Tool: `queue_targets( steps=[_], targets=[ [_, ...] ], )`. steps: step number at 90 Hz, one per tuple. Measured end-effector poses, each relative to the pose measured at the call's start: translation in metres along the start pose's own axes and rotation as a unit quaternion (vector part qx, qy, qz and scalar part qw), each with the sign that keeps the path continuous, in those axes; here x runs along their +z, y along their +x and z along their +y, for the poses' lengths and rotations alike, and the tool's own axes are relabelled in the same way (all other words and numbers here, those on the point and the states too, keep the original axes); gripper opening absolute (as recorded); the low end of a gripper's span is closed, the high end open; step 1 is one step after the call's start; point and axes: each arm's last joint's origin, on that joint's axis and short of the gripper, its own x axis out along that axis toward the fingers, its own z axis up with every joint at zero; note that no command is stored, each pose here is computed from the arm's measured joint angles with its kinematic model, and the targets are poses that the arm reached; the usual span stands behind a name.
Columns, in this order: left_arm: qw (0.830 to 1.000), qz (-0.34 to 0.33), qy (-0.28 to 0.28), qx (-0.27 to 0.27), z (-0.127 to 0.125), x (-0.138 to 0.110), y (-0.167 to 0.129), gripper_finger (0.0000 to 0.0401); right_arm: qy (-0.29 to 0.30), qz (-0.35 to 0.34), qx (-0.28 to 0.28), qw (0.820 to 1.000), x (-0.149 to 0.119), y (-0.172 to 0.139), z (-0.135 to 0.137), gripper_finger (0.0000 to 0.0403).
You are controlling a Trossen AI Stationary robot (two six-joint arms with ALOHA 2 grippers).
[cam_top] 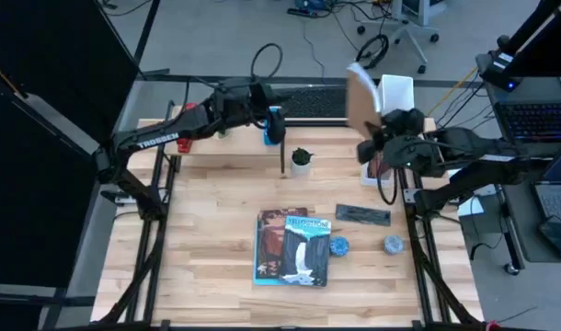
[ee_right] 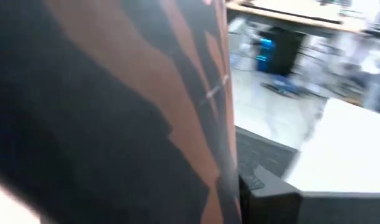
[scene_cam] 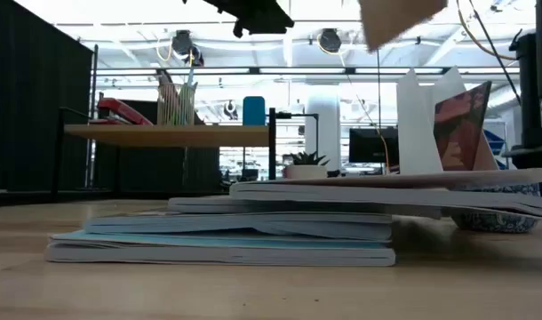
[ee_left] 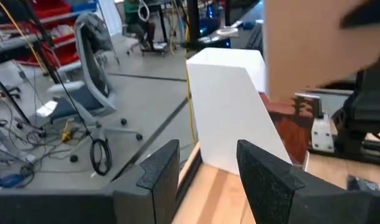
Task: Stock shelves
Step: Put the blue/brown book into the white book shelf
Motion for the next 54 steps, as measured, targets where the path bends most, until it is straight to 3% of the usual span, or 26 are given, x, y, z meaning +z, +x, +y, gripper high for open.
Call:
queue_targets(
  steps=[18, 37, 54],
  targets=[
    [1.000, 0.000, 0.003, 0.001, 0.000, 0.000, 0.000, 0.0148, 0.049, 0.010, -0.066, 0.997, -0.011, -0.001, -0.018, 0.0005],
    [1.000, 0.000, 0.002, 0.002, 0.000, 0.000, 0.000, 0.0148, 0.082, 0.024, -0.061, 0.994, -0.012, -0.002, -0.022, 0.0005],
    [1.000, 0.000, 0.002, 0.002, 0.000, 0.000, 0.000, 0.0148, 0.090, 0.010, -0.094, 0.992, -0.010, 0.006, -0.022, 0.0004]
  ],
)
